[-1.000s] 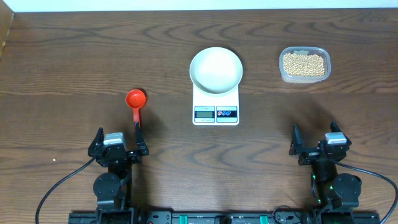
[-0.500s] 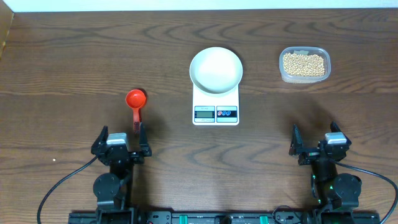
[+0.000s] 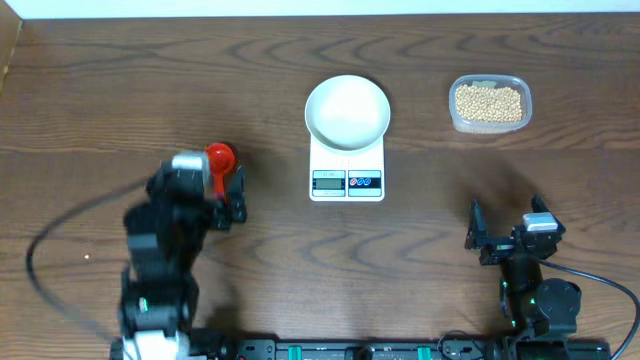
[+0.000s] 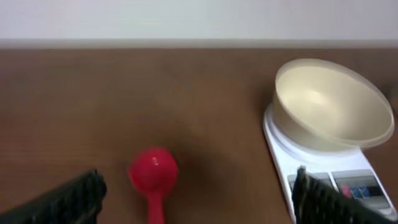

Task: Scoop item into bowl and weigh 50g on scale
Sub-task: 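Reach the left gripper down and grasp the red scoop's handle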

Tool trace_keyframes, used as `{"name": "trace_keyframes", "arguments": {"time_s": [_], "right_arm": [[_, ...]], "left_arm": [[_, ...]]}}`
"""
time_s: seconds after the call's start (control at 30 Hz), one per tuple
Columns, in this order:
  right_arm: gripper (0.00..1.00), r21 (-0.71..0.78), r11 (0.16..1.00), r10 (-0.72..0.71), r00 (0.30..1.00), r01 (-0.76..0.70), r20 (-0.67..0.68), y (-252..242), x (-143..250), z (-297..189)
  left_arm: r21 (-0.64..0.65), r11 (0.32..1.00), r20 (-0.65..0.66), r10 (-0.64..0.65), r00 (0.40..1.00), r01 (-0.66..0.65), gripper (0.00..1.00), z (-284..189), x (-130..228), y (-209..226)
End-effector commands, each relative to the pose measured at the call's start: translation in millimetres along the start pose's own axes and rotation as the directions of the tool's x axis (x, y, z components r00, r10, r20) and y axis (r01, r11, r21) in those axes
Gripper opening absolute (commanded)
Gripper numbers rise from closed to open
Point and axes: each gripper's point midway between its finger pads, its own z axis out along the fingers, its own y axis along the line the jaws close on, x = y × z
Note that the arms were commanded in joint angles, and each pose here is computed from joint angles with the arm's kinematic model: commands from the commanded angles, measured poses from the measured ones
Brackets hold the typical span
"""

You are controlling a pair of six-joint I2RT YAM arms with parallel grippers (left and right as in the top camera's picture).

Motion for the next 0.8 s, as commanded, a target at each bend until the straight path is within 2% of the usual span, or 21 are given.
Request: {"name": "trace_keyframes", "arguments": {"time_s": [0.0,0.1,0.23,0.4,0.53,0.77], "right_arm": [[0.99,0.000,1.000,0.006,1.000,-0.006,0.000,0,1,0],[0.99,0.000,1.000,0.006,1.000,-0.006,0.000,0,1,0],[0.99,0.000,1.000,0.006,1.000,-0.006,0.000,0,1,0],[0.99,0.000,1.000,0.006,1.000,-0.006,0.000,0,1,0],[0.99,0.000,1.000,0.006,1.000,-0.006,0.000,0,1,0],[0.99,0.000,1.000,0.006,1.000,-0.006,0.000,0,1,0]], "left_arm": [[0.070,0.995,-0.172,-0.055,0.984,0.068,0.98,26,-7,-7],[0.053,0.991,-0.366,-0.095,0.926,0.123,0.98,51,-4,-1],[0.038,0.988,-0.495,-0.114,0.861,0.153,0.98,82,-5,5],[-0.020,0.993,-0.511,-0.112,0.852,0.119,0.98,120,-4,25],[-0.140,0.990,-0.521,-0.076,0.850,0.003,0.98,140,10,58],[-0.219,0.972,-0.580,-0.203,0.789,0.089,0.98,153,50,91]]}}
